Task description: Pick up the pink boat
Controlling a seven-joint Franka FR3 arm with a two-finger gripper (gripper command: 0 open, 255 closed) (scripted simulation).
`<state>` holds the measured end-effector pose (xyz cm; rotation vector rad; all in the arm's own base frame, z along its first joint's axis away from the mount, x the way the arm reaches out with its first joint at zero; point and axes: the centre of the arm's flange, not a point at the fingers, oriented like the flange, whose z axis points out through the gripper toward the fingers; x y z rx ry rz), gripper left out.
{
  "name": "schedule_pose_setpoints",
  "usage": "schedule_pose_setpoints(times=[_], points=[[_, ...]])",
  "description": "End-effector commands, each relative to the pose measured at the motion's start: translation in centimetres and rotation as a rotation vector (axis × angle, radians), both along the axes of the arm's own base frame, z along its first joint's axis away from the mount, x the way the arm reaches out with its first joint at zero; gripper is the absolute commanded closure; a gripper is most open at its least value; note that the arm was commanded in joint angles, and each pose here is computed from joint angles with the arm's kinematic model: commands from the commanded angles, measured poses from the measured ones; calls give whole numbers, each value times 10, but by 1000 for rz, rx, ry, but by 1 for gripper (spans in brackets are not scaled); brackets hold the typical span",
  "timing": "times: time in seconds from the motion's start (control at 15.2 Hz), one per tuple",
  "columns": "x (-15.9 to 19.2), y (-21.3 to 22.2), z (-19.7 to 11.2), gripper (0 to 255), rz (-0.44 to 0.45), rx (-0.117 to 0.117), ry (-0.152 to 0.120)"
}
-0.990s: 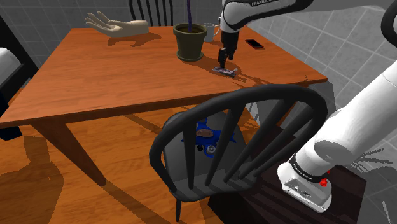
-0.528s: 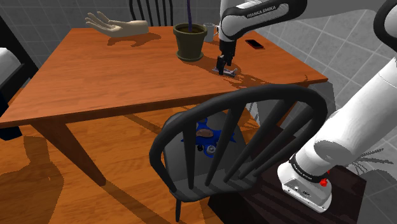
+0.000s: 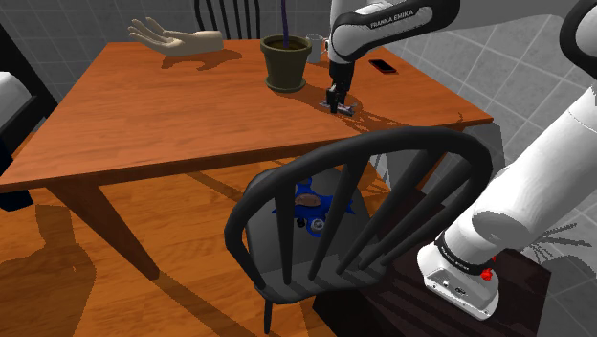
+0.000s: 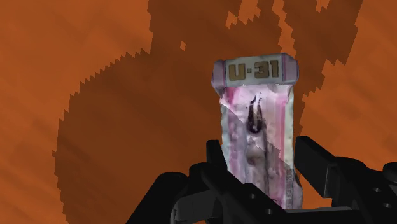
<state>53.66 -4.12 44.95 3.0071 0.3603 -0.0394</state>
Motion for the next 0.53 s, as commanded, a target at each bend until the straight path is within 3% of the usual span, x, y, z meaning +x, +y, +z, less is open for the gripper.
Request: schedule_pose_setpoints(times=[0.0, 0.46], points=[[0, 0, 0, 255, 0, 0, 0], [-1, -1, 25, 255, 0, 0, 0]])
